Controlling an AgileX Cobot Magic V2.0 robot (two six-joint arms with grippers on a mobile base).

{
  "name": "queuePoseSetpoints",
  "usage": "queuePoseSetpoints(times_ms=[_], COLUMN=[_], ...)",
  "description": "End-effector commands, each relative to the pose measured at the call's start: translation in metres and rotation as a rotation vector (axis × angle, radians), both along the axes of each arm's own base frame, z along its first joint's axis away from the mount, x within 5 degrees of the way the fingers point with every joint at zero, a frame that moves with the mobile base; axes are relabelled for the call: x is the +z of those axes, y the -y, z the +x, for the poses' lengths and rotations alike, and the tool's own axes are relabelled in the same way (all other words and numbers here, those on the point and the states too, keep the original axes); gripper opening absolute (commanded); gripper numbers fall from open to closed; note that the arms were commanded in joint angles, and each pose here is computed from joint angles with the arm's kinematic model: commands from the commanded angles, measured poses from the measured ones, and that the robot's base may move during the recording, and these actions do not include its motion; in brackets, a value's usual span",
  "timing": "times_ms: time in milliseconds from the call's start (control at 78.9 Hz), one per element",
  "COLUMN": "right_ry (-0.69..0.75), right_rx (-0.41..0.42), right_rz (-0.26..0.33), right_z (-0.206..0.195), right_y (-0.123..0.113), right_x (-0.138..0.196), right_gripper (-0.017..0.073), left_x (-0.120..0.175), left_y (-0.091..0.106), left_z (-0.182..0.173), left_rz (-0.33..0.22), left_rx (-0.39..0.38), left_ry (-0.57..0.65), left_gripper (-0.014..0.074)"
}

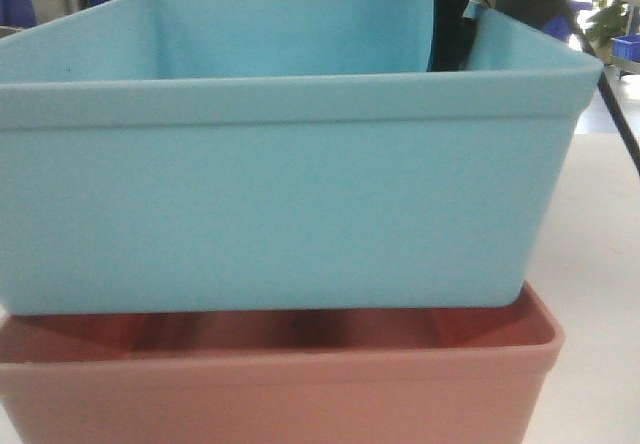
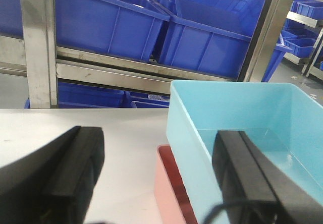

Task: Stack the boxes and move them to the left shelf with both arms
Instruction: 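Lift the light-blue box with the right gripper onto the pink box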

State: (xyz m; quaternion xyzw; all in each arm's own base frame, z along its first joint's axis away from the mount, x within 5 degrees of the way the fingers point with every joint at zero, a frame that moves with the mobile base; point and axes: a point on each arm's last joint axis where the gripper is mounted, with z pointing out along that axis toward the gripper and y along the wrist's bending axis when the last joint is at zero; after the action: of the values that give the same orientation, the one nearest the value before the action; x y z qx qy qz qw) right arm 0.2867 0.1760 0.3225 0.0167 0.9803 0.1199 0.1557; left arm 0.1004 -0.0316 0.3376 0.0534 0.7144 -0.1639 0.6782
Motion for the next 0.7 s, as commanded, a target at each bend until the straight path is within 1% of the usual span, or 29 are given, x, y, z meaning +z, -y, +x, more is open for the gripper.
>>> queuePoseSetpoints(times_ms=[0, 89, 215, 304, 456, 570, 684], right_ry=[0.113, 0.107, 0.102, 0.085, 0.079, 0.081, 0.089], right_rx=[-0.004, 0.016, 0.017, 0.016, 0.010, 0.012, 0.037], right_rz=[0.099, 0.100, 0.097, 0.090, 0.097, 0.096, 0.086], right_z=[-0.003, -0.004, -0.004, -0.005, -0.005, -0.005, -0.004], right_y=[0.000, -0.001, -0.001, -0.001, -0.002, -0.002, -0.002], right_x=[0.028, 0.027, 0.024, 0.015, 0.002, 0.002, 0.001], right_gripper=[0.0057, 0.0057, 0.0057, 0.0057, 0.0057, 0.0057, 0.0057], left_x=[0.016, 0.016, 0.016, 0.016, 0.016, 0.016, 0.016], left_y=[-0.002, -0.002, -0.002, -0.002, -0.002, -0.002, -0.002], left_z=[0.000, 0.000, 0.000, 0.000, 0.000, 0.000, 0.000], left_rz=[-0.038, -0.038, -0.038, -0.038, -0.038, -0.038, -0.038], left_rx=[0.023, 0.023, 0.023, 0.023, 0.023, 0.023, 0.023], left_ry=[0.088, 0.088, 0.088, 0.088, 0.088, 0.088, 0.088], left_gripper=[0.0366, 0.0366, 0.0366, 0.0366, 0.0366, 0.0366, 0.0366])
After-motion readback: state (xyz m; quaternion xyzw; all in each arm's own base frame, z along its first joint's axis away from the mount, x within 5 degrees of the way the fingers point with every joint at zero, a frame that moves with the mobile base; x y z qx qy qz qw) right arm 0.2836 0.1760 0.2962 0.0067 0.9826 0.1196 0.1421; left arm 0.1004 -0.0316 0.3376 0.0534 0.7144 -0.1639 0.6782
